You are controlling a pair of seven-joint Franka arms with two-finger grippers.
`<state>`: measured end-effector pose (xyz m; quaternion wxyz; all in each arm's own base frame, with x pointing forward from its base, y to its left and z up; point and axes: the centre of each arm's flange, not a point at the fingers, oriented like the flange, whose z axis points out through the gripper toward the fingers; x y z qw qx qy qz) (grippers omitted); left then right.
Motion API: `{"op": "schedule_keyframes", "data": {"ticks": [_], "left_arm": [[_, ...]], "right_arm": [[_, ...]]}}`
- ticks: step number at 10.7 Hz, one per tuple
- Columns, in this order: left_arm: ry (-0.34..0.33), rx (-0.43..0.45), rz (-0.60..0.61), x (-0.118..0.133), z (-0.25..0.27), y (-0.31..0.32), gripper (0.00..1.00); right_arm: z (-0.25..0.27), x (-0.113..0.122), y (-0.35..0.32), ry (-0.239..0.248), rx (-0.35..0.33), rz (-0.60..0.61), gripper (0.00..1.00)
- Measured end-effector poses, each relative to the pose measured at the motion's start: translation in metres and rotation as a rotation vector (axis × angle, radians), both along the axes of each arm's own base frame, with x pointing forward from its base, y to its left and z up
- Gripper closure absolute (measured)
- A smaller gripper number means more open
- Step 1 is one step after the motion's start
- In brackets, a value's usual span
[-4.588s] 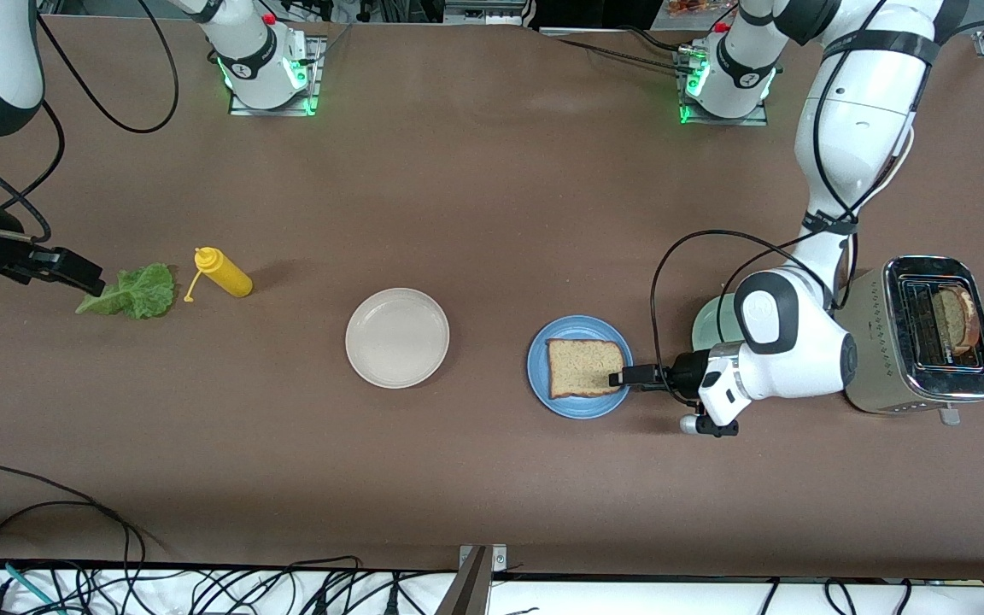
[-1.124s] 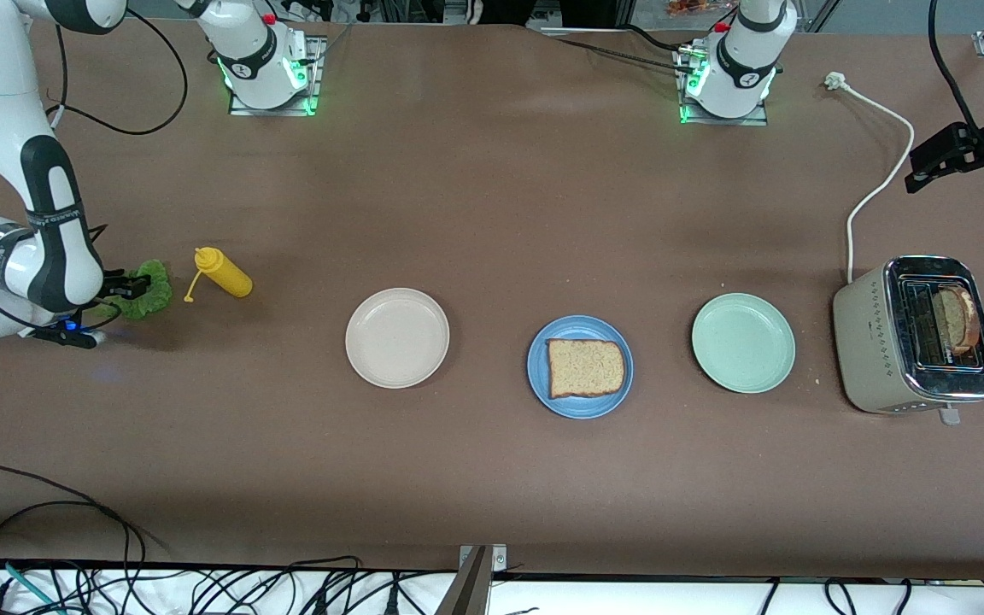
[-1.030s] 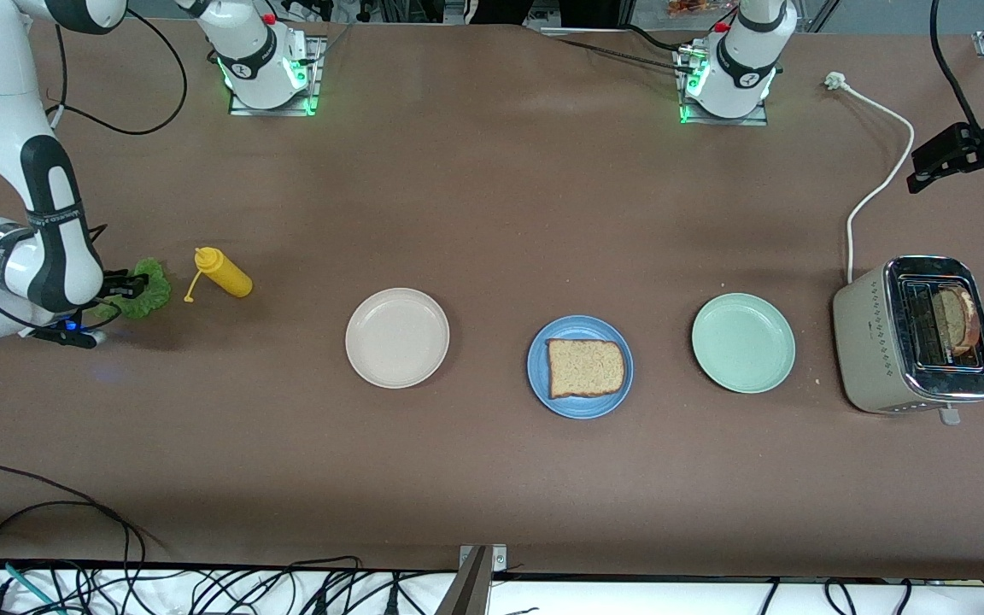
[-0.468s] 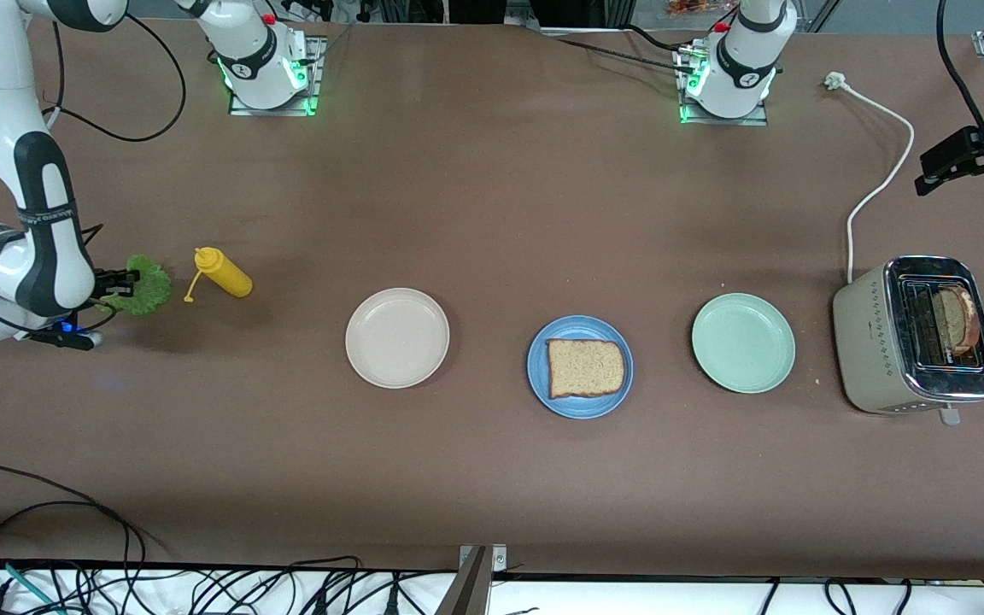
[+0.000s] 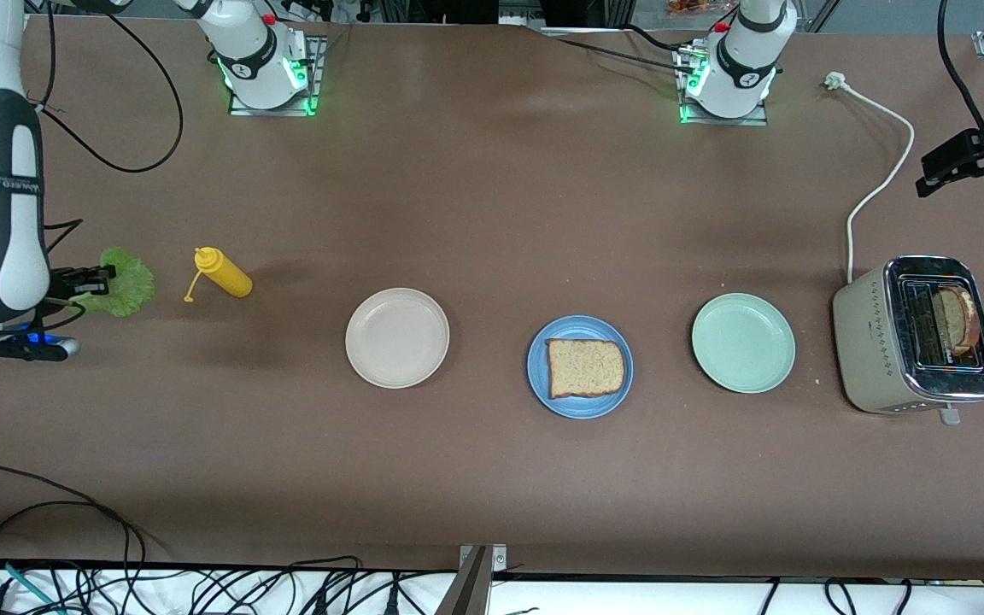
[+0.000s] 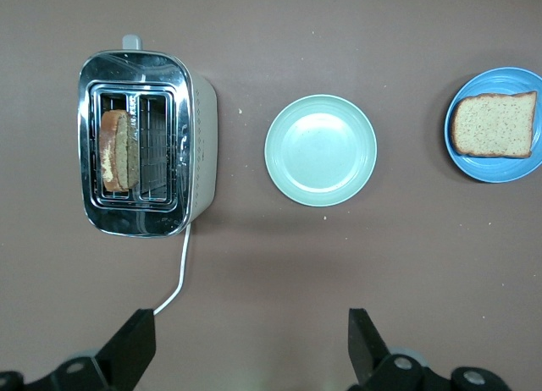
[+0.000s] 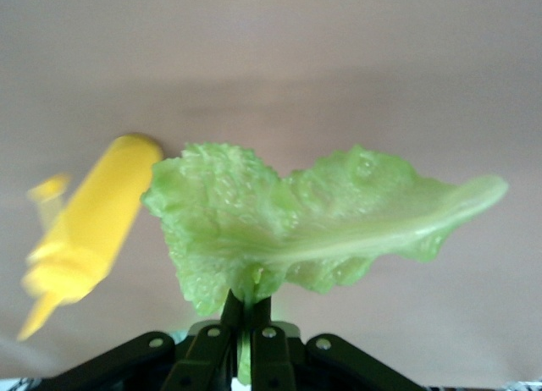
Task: Make sandwich in blue plate with both arms
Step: 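Carry the lettuce leaf over the bread on the blue plate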
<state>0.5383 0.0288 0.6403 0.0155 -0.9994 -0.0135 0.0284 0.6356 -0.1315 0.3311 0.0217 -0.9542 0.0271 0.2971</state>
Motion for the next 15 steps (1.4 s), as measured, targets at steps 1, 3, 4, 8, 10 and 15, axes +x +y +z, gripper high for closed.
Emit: {"op": "schedule_keyframes", "data": {"ticks": [1,3,4,8,10,15], "left_arm": [[0.0,0.0,0.0,0.0,0.0,0.0,0.0],[0.0,0.0,0.0,0.0,0.0,0.0,0.0],[0.0,0.0,0.0,0.0,0.0,0.0,0.0],[0.0,0.0,0.001,0.0,0.0,0.0,0.0],[0.0,0.0,0.001,0.0,0.0,0.001,0.0],[-0.001,0.0,0.002,0.001,0.0,0.001,0.0]], "right_arm": [[0.033,0.007,0.025,-0.013,0.004,0.037,0.93],[0.099,0.02,0.084,-0.101,0.005,0.13,0.93],[0.128,0.021,0.117,-0.154,0.03,0.173,0.93],[0.18,0.008,0.246,-0.268,0.27,0.289,0.93],[0.187,0.006,0.317,-0.351,0.358,0.362,0.93],[0.204,-0.029,0.517,-0.668,0.55,0.546,0.93]]}}
